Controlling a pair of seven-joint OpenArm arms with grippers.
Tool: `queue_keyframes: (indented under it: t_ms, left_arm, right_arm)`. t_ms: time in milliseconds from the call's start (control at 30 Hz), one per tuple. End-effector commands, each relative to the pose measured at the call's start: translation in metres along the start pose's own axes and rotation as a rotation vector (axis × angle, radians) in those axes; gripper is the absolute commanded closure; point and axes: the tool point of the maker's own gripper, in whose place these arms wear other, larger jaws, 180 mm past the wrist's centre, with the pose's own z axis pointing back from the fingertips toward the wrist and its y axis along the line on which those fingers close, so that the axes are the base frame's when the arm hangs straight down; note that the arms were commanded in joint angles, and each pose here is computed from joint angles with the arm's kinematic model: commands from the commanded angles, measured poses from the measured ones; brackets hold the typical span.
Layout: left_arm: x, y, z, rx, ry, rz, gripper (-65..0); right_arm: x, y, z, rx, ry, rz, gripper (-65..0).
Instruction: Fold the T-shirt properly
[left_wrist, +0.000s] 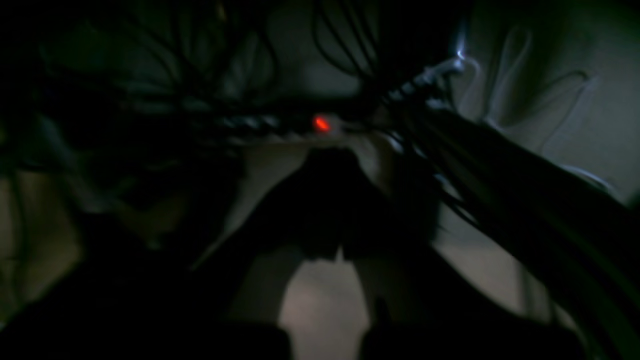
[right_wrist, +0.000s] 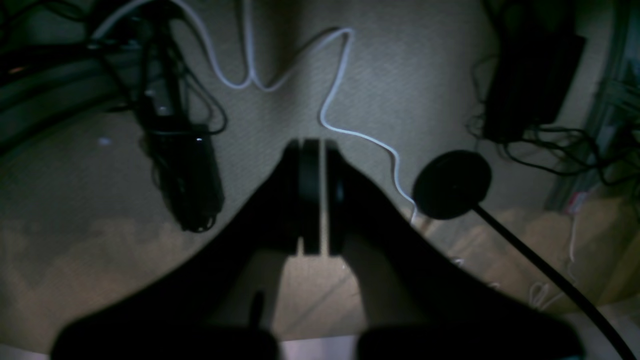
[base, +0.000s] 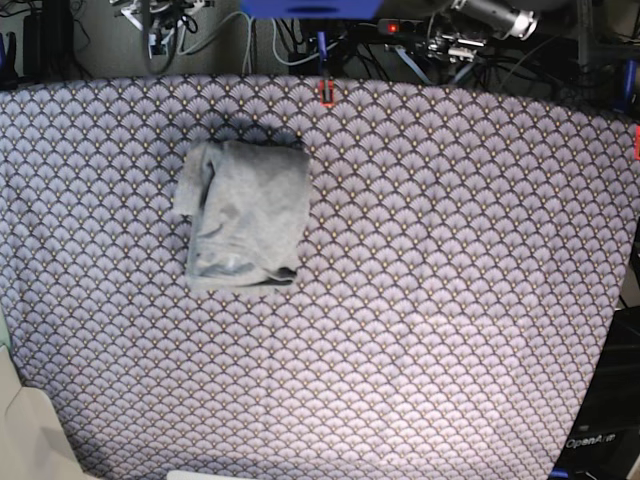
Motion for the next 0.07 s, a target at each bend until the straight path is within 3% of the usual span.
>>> queue_keyframes:
  t_ms: [0,33]
  left_arm:
    - [-0.0077,-0.0075,0.0007,-0.024,0.017,-0.004,0.0]
    - [-0.0076,-0.0074,0.0007,-0.023,0.017,-0.001,0.0]
  right_arm:
    - [0.0012,-0.0046,0.0003,-0.013,-0.009,0.0,-0.7]
    - [0.0002,-0.0046,0.0005,-0.013,-0.008,0.0,-0.7]
